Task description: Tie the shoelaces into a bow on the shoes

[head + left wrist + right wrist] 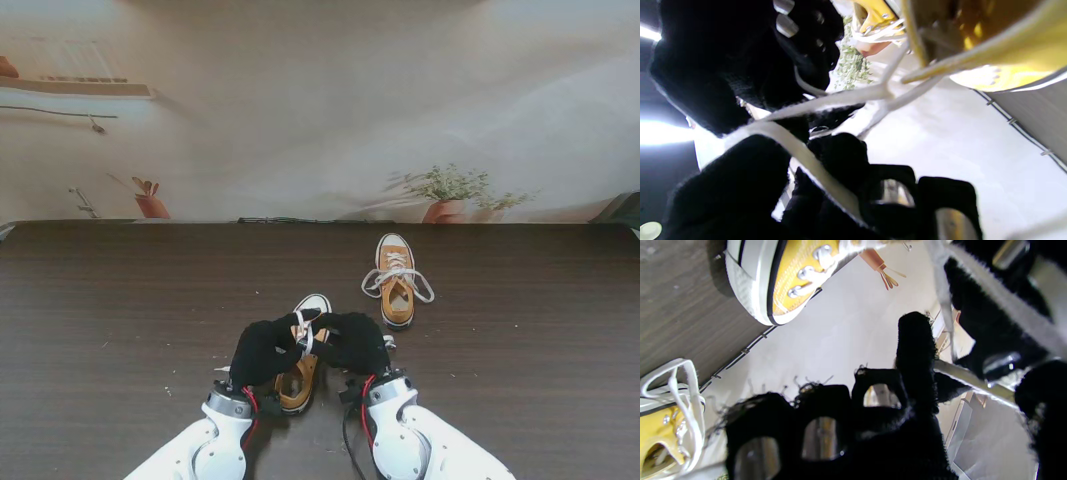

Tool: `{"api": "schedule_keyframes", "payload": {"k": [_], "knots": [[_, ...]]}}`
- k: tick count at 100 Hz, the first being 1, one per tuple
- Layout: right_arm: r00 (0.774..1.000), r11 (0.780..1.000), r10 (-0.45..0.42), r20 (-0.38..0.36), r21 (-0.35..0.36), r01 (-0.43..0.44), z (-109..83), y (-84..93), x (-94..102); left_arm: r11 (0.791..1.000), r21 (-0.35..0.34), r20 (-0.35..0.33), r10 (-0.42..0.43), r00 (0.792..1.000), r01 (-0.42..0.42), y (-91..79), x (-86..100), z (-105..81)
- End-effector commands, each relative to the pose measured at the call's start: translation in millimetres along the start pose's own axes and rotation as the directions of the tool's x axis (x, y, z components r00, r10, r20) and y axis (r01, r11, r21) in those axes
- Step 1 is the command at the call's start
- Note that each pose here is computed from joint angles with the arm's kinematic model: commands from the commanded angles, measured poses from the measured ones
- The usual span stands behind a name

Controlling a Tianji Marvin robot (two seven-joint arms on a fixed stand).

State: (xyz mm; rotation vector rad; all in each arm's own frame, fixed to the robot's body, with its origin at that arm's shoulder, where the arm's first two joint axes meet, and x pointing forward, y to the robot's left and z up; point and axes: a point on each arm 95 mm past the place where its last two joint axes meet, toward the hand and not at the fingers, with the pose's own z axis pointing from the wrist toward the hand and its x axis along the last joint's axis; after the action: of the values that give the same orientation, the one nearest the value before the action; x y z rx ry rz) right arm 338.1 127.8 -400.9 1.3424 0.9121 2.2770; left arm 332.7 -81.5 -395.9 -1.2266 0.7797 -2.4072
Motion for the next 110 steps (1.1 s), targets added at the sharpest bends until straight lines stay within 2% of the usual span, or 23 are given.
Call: {"api": "schedule_keyframes", "payload": {"k": [1, 31, 55, 76, 93, 110], "knots": [[1.000, 1.000, -0.008, -0.005, 0.021, 0.008, 0.0, -1.2, -0.6, 1.000, 0.011, -0.014, -0.004, 1.000, 0.004, 1.7, 1.6, 2.3], [1.000, 1.000, -0.016, -0.011, 0.018, 0.016, -0.3, -3.2, 0.2, 0.995, 0.002, -0.037, 0.101, 0.994, -0.101, -1.4, -1.2, 0.3], [0.999, 0.999, -0.034, -0.009, 0.028, 0.035, -0.8, -4.5, 0.7, 0.983, -0.036, -0.058, 0.179, 0.982, -0.181, 0.2, -2.4, -1.5], [1.000, 0.999, -0.007, 0.021, 0.040, 0.006, -1.2, -4.2, 2.9, 0.981, -0.067, -0.051, 0.177, 0.983, -0.180, 2.8, -3.9, -5.2], [0.993, 0.994, 0.073, 0.094, 0.069, -0.080, -2.0, -4.8, 6.5, 0.981, -0.087, -0.044, 0.170, 0.984, -0.173, 2.8, -3.4, -7.9], [0.985, 0.990, 0.114, 0.130, 0.070, -0.124, -1.5, -5.1, 7.2, 0.980, -0.118, -0.040, 0.157, 0.987, -0.160, 3.6, -3.3, -11.2]]}}
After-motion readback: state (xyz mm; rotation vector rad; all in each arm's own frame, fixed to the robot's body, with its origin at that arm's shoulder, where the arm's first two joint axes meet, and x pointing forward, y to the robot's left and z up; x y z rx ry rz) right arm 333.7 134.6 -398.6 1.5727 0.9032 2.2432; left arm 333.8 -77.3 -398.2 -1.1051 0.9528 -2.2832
